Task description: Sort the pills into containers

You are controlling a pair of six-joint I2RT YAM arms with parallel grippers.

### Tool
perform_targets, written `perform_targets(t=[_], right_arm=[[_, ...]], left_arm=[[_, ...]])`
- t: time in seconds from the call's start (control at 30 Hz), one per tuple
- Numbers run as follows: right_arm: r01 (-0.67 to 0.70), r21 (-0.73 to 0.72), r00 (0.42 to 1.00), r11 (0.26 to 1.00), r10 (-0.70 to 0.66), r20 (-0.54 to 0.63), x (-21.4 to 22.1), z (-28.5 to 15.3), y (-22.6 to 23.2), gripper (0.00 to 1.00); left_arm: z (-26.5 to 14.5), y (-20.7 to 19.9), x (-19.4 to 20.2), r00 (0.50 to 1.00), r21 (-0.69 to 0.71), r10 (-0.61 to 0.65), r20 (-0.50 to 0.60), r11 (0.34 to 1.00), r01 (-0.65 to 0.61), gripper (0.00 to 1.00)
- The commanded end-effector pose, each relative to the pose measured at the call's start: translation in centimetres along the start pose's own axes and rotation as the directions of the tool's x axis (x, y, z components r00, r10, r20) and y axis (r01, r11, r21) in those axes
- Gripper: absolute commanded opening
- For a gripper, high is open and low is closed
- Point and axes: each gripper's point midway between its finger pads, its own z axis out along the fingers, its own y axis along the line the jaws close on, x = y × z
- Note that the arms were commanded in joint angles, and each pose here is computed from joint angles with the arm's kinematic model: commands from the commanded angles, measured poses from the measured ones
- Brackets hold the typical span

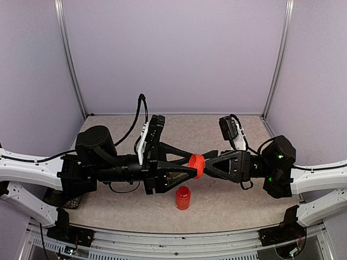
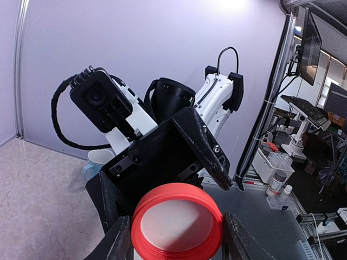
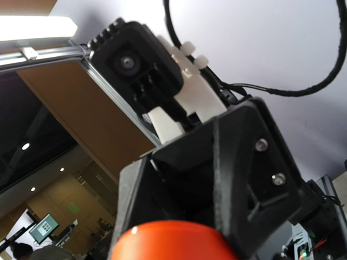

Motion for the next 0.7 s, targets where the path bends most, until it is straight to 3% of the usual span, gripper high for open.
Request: perform_targets(t=[0.0, 0.67], right_arm=[[0.025, -0.018, 1.0, 1.0, -0.025, 0.017, -1.02, 0.29, 0.72, 0.74], [0.006, -0.024, 1.0, 1.0, -0.006, 0.005, -0.67, 0.49, 0.28, 0.66]], left_arm=[[0.3, -0.88, -1.83, 0.999, 0.031, 0.019, 0.049, 0.999, -0.021, 0.41], [0.56, -0.48, -1.35, 0.998, 0.0, 0.035, 0.044, 0.999, -0.035, 0.42]])
